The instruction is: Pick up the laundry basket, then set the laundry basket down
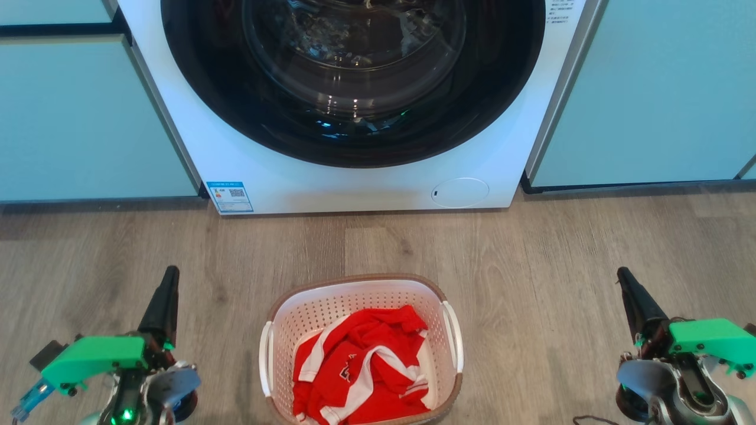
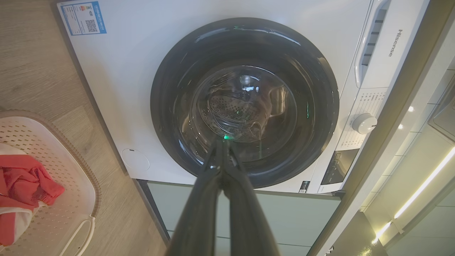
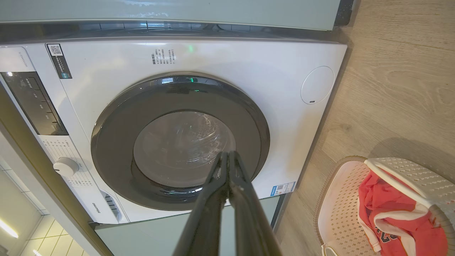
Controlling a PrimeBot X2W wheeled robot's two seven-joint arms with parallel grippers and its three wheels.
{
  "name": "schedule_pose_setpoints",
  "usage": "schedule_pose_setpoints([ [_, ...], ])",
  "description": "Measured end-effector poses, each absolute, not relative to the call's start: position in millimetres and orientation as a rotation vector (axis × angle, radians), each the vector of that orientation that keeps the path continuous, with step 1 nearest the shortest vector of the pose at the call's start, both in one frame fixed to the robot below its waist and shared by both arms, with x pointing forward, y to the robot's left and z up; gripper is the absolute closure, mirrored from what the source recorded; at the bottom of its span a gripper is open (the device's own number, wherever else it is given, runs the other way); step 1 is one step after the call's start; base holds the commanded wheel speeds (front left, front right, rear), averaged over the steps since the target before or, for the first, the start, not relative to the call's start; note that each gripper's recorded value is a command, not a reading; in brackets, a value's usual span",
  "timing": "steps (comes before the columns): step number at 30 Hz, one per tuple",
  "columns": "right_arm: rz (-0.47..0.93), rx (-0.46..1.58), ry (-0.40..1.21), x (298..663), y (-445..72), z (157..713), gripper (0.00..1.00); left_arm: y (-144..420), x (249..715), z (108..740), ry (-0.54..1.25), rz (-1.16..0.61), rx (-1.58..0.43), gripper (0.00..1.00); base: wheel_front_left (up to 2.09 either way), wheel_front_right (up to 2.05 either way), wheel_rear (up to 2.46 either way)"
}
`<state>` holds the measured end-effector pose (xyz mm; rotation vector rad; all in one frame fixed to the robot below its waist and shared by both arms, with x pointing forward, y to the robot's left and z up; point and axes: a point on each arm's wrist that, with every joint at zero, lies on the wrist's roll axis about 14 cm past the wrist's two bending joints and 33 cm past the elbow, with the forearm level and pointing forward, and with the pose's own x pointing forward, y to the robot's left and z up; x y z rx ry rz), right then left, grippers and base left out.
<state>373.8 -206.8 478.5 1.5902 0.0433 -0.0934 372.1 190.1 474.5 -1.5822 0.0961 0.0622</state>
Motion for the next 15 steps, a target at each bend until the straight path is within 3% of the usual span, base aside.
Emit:
schedule_pose_setpoints([
  [15, -0.094, 1.59, 0.043, 373.8, -206.8, 478.5, 1.0, 190.2, 372.1, 474.5, 0.096, 0.063, -1.583, 1.0, 0.0, 0.0, 0.0],
])
